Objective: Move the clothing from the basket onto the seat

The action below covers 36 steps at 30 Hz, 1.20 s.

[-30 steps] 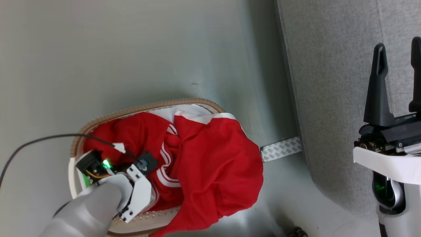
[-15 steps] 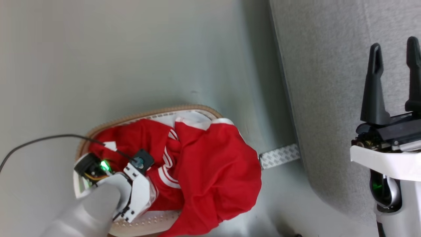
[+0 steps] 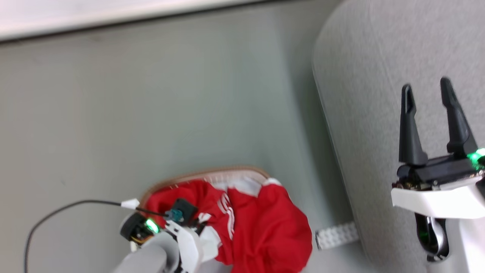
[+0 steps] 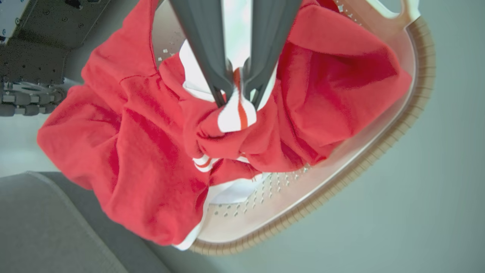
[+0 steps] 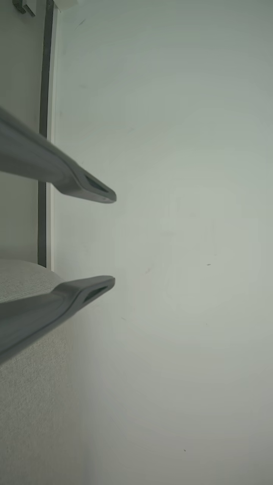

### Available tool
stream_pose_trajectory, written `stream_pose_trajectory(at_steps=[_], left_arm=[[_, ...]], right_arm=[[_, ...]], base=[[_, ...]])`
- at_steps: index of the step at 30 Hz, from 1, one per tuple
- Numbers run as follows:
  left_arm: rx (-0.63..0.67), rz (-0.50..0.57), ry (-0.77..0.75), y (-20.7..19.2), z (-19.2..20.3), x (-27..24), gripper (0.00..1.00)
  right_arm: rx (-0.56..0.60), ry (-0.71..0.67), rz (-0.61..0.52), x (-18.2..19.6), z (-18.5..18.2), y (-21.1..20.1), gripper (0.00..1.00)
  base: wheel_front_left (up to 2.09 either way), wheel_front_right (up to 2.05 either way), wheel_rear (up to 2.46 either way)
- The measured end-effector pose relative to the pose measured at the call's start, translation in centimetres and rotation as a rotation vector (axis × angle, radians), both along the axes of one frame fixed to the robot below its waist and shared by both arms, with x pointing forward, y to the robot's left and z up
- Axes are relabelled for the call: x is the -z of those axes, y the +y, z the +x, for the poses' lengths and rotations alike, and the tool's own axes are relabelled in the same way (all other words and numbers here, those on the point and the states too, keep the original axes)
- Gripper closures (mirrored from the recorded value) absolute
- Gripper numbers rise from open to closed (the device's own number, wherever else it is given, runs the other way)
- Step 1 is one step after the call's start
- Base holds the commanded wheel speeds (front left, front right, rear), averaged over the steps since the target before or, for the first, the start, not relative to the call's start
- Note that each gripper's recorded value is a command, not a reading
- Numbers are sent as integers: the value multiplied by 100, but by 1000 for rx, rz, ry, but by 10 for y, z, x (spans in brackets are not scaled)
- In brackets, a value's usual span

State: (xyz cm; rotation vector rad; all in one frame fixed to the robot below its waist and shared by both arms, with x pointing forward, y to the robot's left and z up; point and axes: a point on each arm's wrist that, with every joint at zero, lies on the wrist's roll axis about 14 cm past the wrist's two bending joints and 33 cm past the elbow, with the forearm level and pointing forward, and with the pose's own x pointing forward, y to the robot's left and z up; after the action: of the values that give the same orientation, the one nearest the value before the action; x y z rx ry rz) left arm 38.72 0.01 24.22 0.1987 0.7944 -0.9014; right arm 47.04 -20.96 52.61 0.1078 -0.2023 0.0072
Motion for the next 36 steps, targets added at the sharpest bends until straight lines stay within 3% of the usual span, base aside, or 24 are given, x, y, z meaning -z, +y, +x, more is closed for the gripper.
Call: stream_pose_trajectory(at_steps=[9,17,36], left_arm=[[-151,-124,-95,4,0,-68,100],[-296,-312,-272,16,13,-152,100],[-372,-693,-689,29,6,-343,100]], right_arm=[[-28,-63,39,-33,-31,13,0],[-90,-120,83,-58,-58,35,0],[-224,-168,122,-78,-91,80,0]], base=[[0,0,0],[0,0,0],[0,0,0]])
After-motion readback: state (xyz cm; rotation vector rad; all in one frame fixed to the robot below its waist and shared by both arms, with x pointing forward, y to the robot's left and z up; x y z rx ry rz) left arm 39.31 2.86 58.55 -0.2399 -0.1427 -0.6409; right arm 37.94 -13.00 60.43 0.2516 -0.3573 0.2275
